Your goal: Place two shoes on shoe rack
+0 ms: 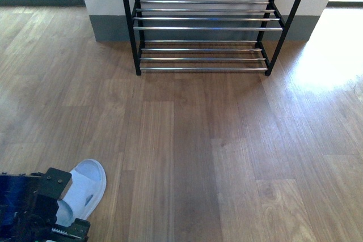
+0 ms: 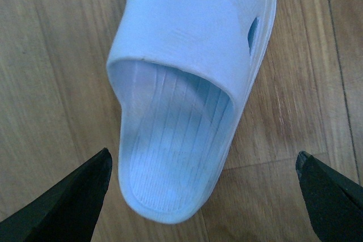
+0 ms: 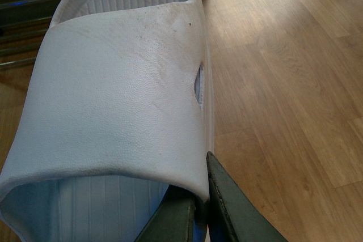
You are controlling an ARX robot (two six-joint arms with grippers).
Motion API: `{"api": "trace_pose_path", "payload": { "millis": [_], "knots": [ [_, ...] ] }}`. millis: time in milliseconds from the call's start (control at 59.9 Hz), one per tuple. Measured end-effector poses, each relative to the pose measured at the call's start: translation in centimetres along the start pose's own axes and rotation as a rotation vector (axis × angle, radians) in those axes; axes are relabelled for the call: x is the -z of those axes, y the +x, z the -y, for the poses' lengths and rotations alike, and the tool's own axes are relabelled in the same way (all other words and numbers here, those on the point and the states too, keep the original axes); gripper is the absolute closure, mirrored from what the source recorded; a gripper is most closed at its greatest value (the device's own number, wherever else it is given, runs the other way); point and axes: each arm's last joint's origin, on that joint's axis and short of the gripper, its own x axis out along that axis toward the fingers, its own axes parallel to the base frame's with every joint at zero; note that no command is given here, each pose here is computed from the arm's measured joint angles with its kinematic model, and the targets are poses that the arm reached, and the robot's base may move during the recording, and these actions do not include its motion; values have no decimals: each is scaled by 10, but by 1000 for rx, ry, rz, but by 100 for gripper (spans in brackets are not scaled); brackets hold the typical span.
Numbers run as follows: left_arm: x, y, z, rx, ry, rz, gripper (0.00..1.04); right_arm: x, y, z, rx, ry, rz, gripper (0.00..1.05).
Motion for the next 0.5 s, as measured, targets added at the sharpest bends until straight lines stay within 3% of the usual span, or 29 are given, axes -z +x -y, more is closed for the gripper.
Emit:
{"api": "trace_pose_path", "payload": {
  "millis": [451, 501],
  "knots": [
    [-21, 58, 20, 76, -13, -2, 10, 0, 0, 0, 0, 0, 0, 103],
    [-22, 63, 23, 73, -7, -9, 19, 0, 0, 0, 0, 0, 0, 103]
  ]
}}
